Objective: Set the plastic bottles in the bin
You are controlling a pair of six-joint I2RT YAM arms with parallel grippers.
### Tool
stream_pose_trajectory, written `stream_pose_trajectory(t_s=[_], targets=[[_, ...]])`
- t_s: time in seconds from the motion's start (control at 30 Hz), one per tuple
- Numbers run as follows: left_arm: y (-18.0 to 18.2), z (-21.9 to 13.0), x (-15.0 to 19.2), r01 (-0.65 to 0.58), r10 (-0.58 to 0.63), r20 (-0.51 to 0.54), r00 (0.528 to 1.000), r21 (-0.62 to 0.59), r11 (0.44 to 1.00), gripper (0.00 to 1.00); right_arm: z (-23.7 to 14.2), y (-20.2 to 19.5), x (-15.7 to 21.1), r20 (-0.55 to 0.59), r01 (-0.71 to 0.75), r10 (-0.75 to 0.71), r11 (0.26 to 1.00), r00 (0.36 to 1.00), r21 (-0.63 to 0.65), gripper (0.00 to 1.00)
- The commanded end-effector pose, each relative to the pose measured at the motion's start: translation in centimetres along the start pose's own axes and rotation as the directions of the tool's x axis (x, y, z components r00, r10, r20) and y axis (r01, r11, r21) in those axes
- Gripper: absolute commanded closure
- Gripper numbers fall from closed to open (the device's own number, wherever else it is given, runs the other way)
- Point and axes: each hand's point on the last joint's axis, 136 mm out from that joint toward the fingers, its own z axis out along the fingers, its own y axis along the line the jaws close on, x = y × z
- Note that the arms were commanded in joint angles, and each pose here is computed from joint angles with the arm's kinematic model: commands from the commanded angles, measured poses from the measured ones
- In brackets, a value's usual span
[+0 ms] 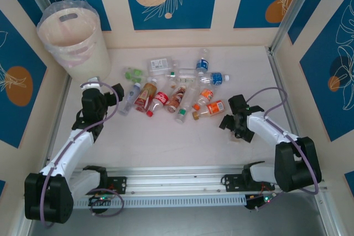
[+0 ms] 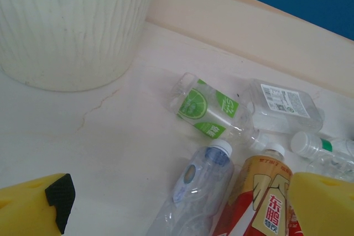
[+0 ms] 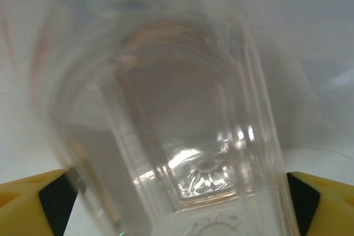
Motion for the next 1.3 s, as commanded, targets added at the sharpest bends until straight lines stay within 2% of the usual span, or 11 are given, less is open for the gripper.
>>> stream_pose_trajectory(t_s=[0.0, 0.17, 0.33, 0.43, 0.53, 0.7, 0.87, 1.0, 1.13, 1.2, 1.27], targets=[[-0.5, -0.1, 0.4, 0.026, -0.025, -0.024, 0.999, 0.033, 0.999, 0.00, 1.0, -0.6, 0.1, 0.018, -0.073, 0.073, 0.997, 0.997, 0.031, 0.09], [-1.2, 0.0, 0.7, 0.062, -0.059, -0.049, 0.997, 0.068, 0.996, 0.00, 0.5, -1.0, -0.2, 0.077, -0.096, 0.093, 0.995, 0.993, 0.030, 0.34], [-2.1, 0.4, 1.6, 0.131, -0.120, -0.100, 0.988, 0.113, 0.985, 0.00, -2.1, -1.0, -1.4, 0.195, -0.104, 0.109, 0.994, 0.975, -0.035, 0.46], [-3.2, 0.3, 1.6, 0.172, -0.153, -0.127, 0.980, 0.162, 0.972, 0.00, -4.8, 0.9, -2.7, 0.305, -0.045, 0.090, 0.987, 0.948, -0.151, 0.49], [-5.8, 0.1, 1.6, 0.230, -0.187, -0.170, 0.968, 0.284, 0.931, 0.00, -8.0, 4.1, -3.9, 0.433, 0.070, 0.077, 0.948, 0.898, -0.312, 0.55], [-12.1, -0.8, 2.2, 0.235, -0.120, -0.251, 0.960, 0.497, 0.836, 0.00, -12.9, 10.7, -4.7, 0.550, 0.298, 0.048, 0.799, 0.834, -0.522, 0.57], [-18.9, -2.4, 2.4, 0.214, -0.010, -0.292, 0.956, 0.676, 0.705, 0.00, -16.3, 16.7, -3.7, 0.628, 0.507, -0.008, 0.597, 0.779, -0.621, 0.59], [-23.6, -3.8, 2.6, 0.244, 0.069, -0.349, 0.934, 0.770, 0.590, 0.00, -17.8, 20.7, -1.3, 0.666, 0.645, -0.135, 0.445, 0.734, -0.620, 0.61], [-25.1, -3.9, 1.9, 0.257, 0.056, -0.348, 0.936, 0.782, 0.569, 0.00, -18.1, 23.2, 0.7, 0.678, 0.709, -0.233, 0.363, 0.697, -0.604, 0.61], [-26.1, -3.9, 1.6, 0.245, 0.085, -0.350, 0.933, 0.790, 0.561, 0.00, -18.8, 24.6, 2.3, 0.677, 0.734, -0.283, 0.267, 0.680, -0.625, 0.60], [-26.7, -3.5, 1.7, 0.228, 0.105, -0.349, 0.931, 0.783, 0.578, 0.00, -19.6, 25.8, 3.7, 0.671, 0.743, -0.332, 0.186, 0.664, -0.643, 0.60]])
